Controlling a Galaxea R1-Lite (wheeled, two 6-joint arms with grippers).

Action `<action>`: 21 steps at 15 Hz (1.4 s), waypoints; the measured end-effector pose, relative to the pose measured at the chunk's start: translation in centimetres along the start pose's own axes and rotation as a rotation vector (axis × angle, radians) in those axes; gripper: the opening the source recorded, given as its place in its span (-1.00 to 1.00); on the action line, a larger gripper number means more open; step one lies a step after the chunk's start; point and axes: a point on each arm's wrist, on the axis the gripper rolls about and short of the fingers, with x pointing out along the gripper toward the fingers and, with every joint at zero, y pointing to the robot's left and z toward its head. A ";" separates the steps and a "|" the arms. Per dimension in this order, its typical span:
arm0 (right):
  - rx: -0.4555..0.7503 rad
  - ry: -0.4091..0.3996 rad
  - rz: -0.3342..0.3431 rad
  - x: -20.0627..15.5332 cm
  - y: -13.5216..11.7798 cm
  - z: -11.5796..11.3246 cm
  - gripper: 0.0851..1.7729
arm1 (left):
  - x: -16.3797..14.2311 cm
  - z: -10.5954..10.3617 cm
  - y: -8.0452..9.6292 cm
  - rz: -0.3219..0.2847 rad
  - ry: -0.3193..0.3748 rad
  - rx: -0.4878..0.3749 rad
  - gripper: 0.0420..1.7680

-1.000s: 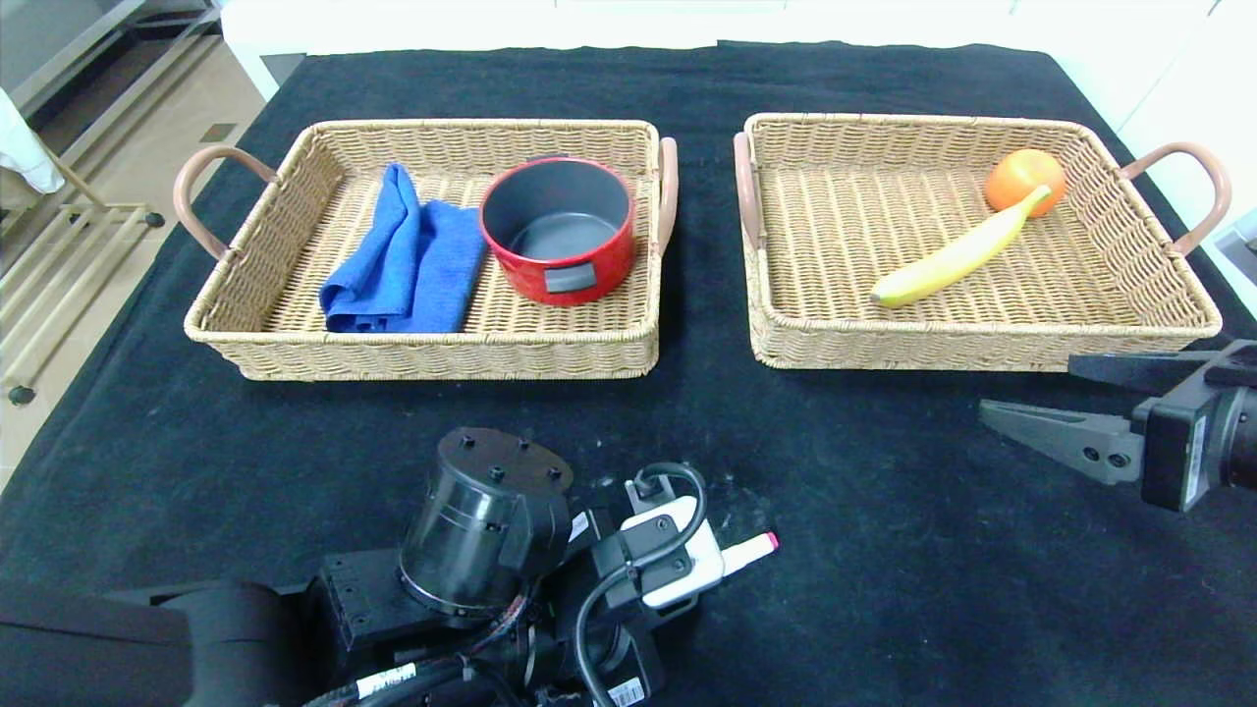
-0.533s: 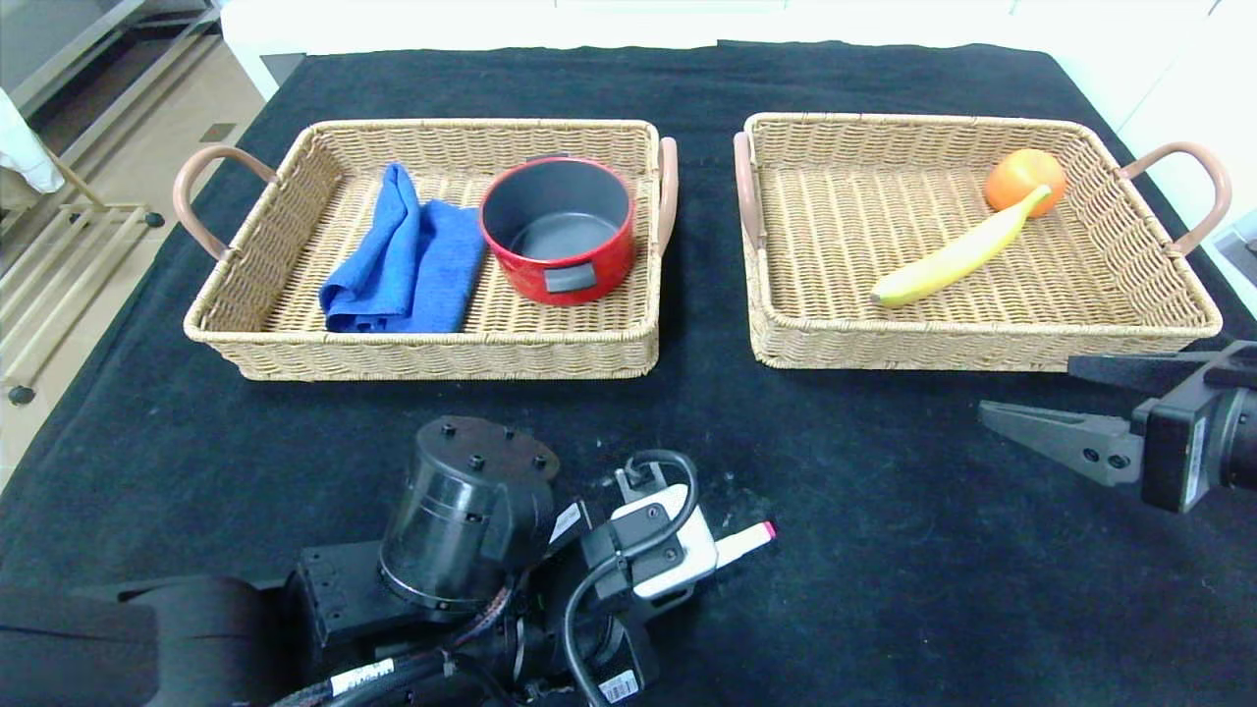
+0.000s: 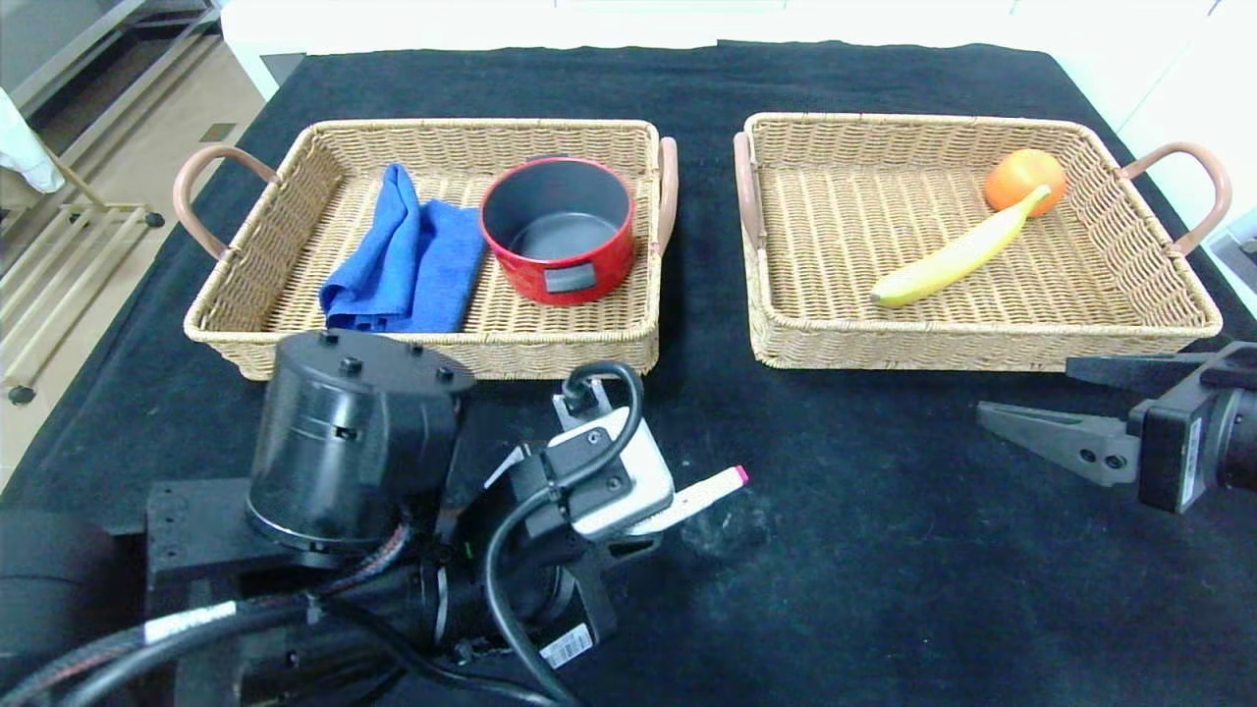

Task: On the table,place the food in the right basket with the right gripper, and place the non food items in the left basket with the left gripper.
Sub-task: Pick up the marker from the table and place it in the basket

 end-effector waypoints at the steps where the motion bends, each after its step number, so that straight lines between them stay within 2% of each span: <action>1: 0.000 0.002 -0.001 0.1 0.0 0.0 0.93 | -0.8 0.3 0.8 0.022 -0.003 -0.010 -0.75; 4: 0.003 0.016 -0.002 0.5 -0.1 -0.2 0.93 | -2.7 1.6 3.6 0.126 -0.059 -0.040 -0.75; 7: 0.004 0.026 -0.002 0.7 -0.1 -0.3 0.93 | -4.6 2.3 6.0 0.198 -0.057 -0.074 -0.75; 12: 0.006 0.035 -0.002 1.0 -0.1 -0.5 0.93 | -7.9 3.5 11.3 0.388 -0.104 -0.203 -0.75; 17: 0.006 0.040 -0.002 1.1 -0.1 -0.5 0.93 | -9.4 2.8 16.6 0.564 -0.105 -0.377 -0.75; 21: 0.006 0.044 -0.002 1.3 -0.1 -0.6 0.93 | -9.3 0.7 20.1 0.633 -0.099 -0.475 -0.75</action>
